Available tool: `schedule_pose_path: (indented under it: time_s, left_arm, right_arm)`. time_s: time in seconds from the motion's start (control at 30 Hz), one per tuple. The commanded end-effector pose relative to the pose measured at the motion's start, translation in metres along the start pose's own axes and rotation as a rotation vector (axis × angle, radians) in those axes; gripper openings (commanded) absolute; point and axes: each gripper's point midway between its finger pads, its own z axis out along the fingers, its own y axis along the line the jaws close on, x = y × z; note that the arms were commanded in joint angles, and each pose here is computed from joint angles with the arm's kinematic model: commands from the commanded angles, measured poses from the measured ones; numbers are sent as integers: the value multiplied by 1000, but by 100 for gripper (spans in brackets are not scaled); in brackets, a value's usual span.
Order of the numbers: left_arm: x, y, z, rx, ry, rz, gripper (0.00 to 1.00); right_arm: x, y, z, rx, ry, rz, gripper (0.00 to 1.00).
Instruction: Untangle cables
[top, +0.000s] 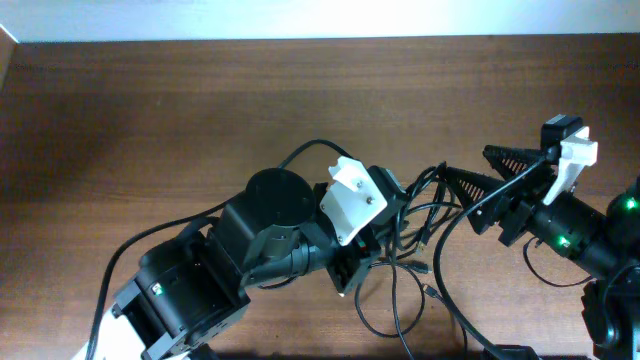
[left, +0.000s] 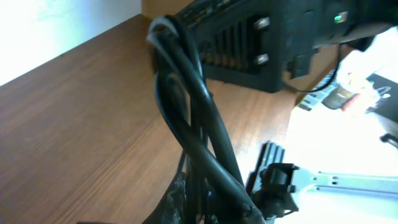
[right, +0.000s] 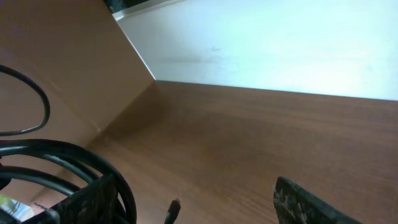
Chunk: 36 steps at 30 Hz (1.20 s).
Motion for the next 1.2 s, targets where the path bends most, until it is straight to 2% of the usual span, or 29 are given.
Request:
schedule_pose_path:
  time_s: [0.0, 0.2, 0.27, 0.47, 0.63, 0.7, 0.87, 0.97, 1.07, 1.17]
  left_arm:
    - [-3, -11, 6, 76, -3, 20, 0]
    - [-3, -10, 11, 78, 2, 18, 0]
    - [-4, -20, 10, 134, -3, 22, 0]
    - [-3, -51, 3, 322, 7, 26, 0]
    - [2, -53, 2, 335, 26, 17, 0]
    - [1, -48, 4, 304, 23, 17, 0]
    - [3, -5, 11, 51, 28, -5, 0]
    - [5, 28, 10, -144, 20, -148, 0]
    - [5, 34, 9, -181, 14, -178, 0]
    - [4, 37, 8, -197, 6, -195, 0]
  right_arm:
    - [0, 6, -2, -30, 6, -11, 79]
    - [4, 16, -3, -86, 22, -31, 79]
    - [3, 14, -2, -73, 17, -34, 79]
    - [-5, -23, -4, 144, -22, -38, 79]
    - [-10, -61, -14, 371, -52, -29, 80]
    - [-5, -61, -14, 373, -35, -19, 83]
    - [20, -58, -13, 350, 59, 41, 84]
    - [23, -37, -11, 241, 67, 42, 84]
    - [21, -15, -17, 156, 45, 20, 85]
    - [22, 21, -24, -10, 37, -70, 85]
